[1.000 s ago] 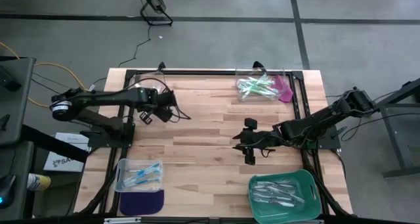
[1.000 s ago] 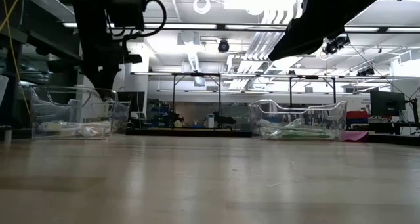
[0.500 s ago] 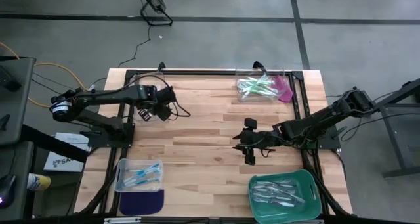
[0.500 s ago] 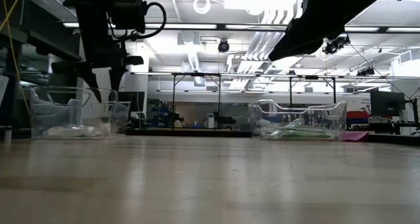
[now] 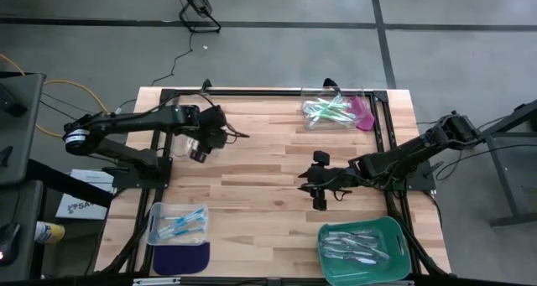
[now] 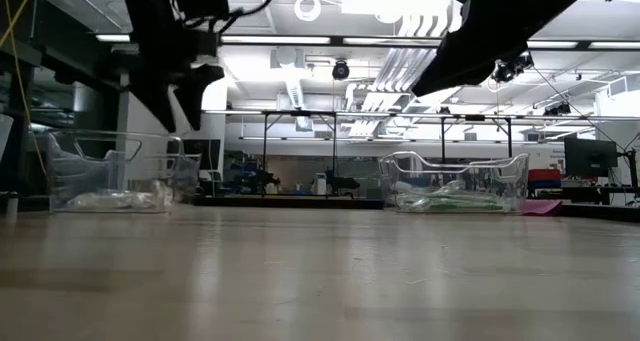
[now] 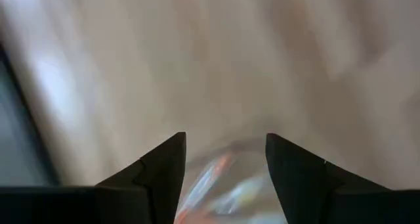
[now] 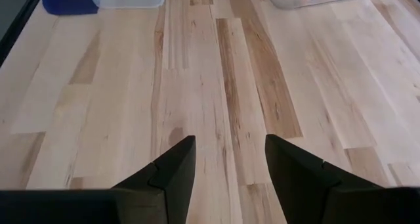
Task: Pick & Place Toothbrushes
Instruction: Return to Home Position
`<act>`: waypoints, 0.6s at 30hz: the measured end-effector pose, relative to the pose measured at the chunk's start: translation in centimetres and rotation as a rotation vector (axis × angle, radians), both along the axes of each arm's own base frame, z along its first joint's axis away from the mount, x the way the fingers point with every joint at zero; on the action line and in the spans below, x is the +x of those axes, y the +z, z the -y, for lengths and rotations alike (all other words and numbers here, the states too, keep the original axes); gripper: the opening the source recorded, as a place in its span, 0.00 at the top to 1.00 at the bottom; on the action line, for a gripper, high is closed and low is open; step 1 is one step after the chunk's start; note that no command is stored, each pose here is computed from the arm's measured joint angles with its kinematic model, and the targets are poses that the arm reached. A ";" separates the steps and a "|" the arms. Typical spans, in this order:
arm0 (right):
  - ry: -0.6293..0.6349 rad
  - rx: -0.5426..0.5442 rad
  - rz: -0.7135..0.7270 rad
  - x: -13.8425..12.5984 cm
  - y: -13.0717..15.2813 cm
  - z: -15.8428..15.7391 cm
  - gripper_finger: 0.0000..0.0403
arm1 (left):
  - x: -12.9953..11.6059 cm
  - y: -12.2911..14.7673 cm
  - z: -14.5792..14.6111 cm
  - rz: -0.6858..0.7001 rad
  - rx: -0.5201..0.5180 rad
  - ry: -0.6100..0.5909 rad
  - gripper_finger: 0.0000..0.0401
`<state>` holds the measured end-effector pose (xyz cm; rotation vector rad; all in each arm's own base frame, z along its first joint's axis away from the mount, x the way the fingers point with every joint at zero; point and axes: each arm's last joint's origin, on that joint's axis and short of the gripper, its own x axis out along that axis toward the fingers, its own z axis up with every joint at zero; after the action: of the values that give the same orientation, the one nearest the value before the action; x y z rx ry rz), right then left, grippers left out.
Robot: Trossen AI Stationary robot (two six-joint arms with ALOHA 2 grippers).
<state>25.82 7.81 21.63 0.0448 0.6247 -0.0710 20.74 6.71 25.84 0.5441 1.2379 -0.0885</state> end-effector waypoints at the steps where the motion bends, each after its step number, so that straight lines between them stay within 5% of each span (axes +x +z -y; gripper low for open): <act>1: -0.007 0.004 -0.008 0.0 -0.1 0.1 0.56 | 0.3 0.2 0.3 0.044 -0.061 -0.003 0.50; 4: -0.037 0.024 -0.047 -0.3 -0.3 0.3 0.56 | 0.7 0.4 1.7 0.135 -0.169 -0.070 0.49; 8: -0.028 0.043 -0.058 -0.7 -0.6 -0.4 0.56 | 1.1 0.1 4.2 0.278 -0.150 -0.181 0.49; 18: 0.019 0.183 0.211 -5.4 -1.0 0.6 0.56 | -1.4 1.6 9.6 0.632 -0.113 -0.395 0.49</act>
<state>20.45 7.25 20.67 0.2211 0.4193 0.0096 19.32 -2.88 27.48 0.6486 0.4977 -0.2937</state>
